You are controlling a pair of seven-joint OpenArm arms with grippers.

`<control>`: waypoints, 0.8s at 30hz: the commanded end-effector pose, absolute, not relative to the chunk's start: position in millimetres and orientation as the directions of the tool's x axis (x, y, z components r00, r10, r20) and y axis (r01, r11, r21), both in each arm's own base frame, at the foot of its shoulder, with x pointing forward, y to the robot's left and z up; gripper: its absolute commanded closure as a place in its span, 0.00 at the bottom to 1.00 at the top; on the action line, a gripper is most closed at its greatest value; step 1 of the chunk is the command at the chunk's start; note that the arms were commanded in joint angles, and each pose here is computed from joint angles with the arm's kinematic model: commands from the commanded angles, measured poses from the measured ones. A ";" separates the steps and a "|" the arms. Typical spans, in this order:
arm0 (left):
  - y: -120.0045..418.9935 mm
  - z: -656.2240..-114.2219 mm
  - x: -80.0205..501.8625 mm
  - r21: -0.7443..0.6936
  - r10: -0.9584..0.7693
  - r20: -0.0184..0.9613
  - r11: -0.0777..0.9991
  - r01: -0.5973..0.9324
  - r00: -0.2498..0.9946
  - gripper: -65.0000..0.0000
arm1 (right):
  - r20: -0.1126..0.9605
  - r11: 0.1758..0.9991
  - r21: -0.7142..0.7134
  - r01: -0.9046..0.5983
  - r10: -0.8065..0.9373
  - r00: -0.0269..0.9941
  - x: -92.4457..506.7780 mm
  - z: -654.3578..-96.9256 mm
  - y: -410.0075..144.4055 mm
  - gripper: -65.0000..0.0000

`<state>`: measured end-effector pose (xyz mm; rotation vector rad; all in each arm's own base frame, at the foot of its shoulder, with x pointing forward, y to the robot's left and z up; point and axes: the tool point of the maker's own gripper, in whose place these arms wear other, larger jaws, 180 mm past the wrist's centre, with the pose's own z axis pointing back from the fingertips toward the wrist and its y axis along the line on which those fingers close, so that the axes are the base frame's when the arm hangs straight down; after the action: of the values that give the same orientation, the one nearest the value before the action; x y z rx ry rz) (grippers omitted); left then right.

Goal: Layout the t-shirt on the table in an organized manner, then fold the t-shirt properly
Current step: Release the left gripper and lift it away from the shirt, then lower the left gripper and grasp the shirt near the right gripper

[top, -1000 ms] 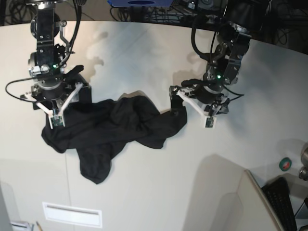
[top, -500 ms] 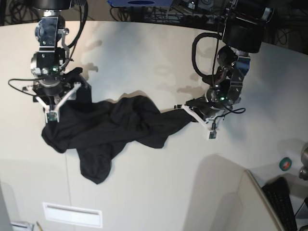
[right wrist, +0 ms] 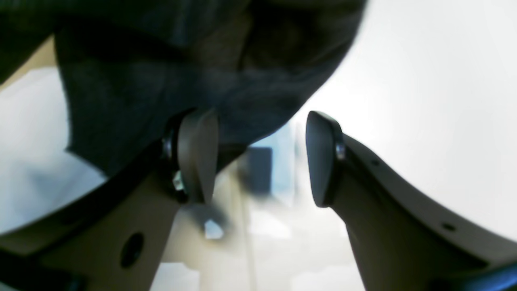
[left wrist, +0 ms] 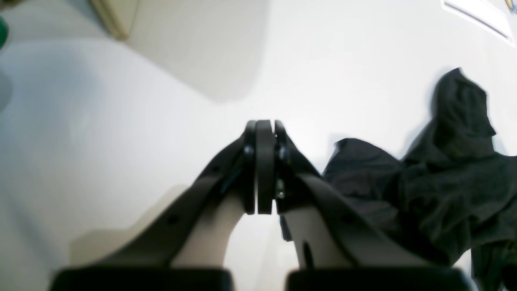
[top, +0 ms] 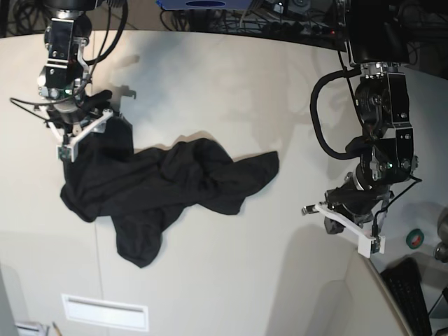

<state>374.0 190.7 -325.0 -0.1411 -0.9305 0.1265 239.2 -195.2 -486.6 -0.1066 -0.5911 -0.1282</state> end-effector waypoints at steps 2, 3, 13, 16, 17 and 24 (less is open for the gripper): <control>200.0 -329.4 376.4 -0.171 0.177 0.786 0.983 -0.066 0.593 1.00 | 0.586 0.987 -0.070 0.143 -0.076 0.807 241.5 -479.9 -196.1 0.50; 207.1 -339.8 372.5 -0.173 0.191 0.768 0.981 -0.090 0.611 1.00 | 0.587 0.989 -0.076 0.125 -0.057 0.807 240.8 -478.4 -194.0 0.50; 360.4 -395.8 282.3 -0.127 0.297 0.674 0.949 -0.290 0.677 1.00 | 0.610 0.998 -0.067 0.006 0.036 0.791 239.1 -467.6 -153.9 0.57; 373.6 -393.8 259.6 -0.076 0.245 0.669 0.962 -0.263 0.702 0.95 | 0.660 0.985 -0.173 0.016 0.104 0.744 252.9 -451.5 -180.9 0.55; 374.1 -395.2 253.1 -0.064 0.236 0.662 0.963 -0.260 0.711 0.86 | 0.664 0.975 -0.223 0.000 0.152 0.732 255.8 -448.2 -185.2 0.52; 353.9 -409.0 221.8 -0.057 0.218 0.624 0.970 -0.235 0.750 0.30 | 0.615 0.828 -0.525 -0.198 0.530 0.584 275.2 -439.1 -176.3 0.48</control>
<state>212.9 352.5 -419.4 0.0248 -0.6348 0.2583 266.0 -169.0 -450.1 -0.3979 -0.8157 0.4469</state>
